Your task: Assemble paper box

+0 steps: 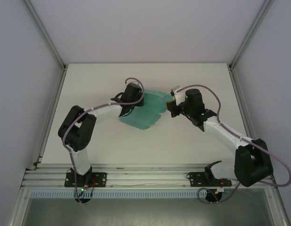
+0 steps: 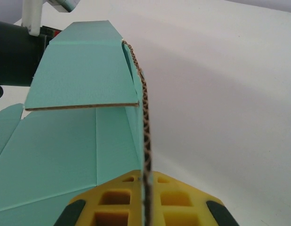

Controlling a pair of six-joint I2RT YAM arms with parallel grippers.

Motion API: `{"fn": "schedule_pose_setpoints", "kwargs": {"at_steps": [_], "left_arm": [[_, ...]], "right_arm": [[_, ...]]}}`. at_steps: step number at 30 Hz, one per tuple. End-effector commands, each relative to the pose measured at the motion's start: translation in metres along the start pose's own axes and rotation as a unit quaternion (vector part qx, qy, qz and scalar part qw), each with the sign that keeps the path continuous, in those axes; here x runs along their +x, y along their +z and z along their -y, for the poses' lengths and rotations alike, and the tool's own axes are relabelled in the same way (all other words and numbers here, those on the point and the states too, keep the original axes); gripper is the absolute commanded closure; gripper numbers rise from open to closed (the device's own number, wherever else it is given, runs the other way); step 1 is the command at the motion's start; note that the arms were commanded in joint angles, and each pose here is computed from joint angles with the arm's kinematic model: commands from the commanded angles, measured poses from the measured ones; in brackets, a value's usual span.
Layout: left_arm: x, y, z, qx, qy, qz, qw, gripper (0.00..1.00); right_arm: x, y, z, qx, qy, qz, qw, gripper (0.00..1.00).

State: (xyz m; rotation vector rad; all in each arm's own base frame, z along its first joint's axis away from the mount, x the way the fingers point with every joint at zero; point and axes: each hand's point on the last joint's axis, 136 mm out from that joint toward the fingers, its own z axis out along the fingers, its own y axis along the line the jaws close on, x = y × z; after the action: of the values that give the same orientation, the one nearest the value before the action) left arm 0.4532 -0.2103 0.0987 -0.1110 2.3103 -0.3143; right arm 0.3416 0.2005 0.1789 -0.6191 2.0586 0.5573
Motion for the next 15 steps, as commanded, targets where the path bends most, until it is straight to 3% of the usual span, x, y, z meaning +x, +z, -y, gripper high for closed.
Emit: {"fn": "schedule_pose_setpoints", "kwargs": {"at_steps": [1, 3, 5, 7, 10, 11, 15], "left_arm": [[-0.008, -0.013, -0.072, -0.137, 0.027, 0.039, 0.989, 1.0], [-0.005, -0.018, -0.048, -0.073, 0.041, 0.044, 0.996, 1.0], [0.0, -0.022, -0.031, -0.026, 0.05, 0.044, 0.997, 1.0], [0.003, -0.025, -0.029, -0.019, 0.048, 0.049, 0.997, 1.0], [0.01, -0.023, -0.033, -0.03, 0.041, 0.038, 0.998, 1.0], [0.012, -0.022, -0.034, -0.034, 0.043, 0.034, 0.998, 1.0], [0.016, -0.023, -0.03, -0.025, 0.049, 0.036, 0.998, 1.0]], "right_arm": [[-0.024, -0.015, 0.015, 0.046, 0.021, 0.036, 0.998, 0.91], [-0.031, -0.016, 0.025, 0.073, 0.039, 0.049, 0.995, 0.84], [-0.036, -0.019, 0.026, 0.076, 0.04, 0.055, 0.995, 0.64], [-0.04, -0.025, 0.026, 0.078, 0.043, 0.069, 0.994, 0.53], [-0.047, -0.037, 0.023, 0.078, 0.045, 0.092, 0.992, 0.1], [-0.047, -0.039, 0.019, 0.07, 0.039, 0.097, 0.992, 0.0], [-0.067, -0.052, 0.021, 0.083, 0.058, 0.134, 0.986, 0.0]]}}
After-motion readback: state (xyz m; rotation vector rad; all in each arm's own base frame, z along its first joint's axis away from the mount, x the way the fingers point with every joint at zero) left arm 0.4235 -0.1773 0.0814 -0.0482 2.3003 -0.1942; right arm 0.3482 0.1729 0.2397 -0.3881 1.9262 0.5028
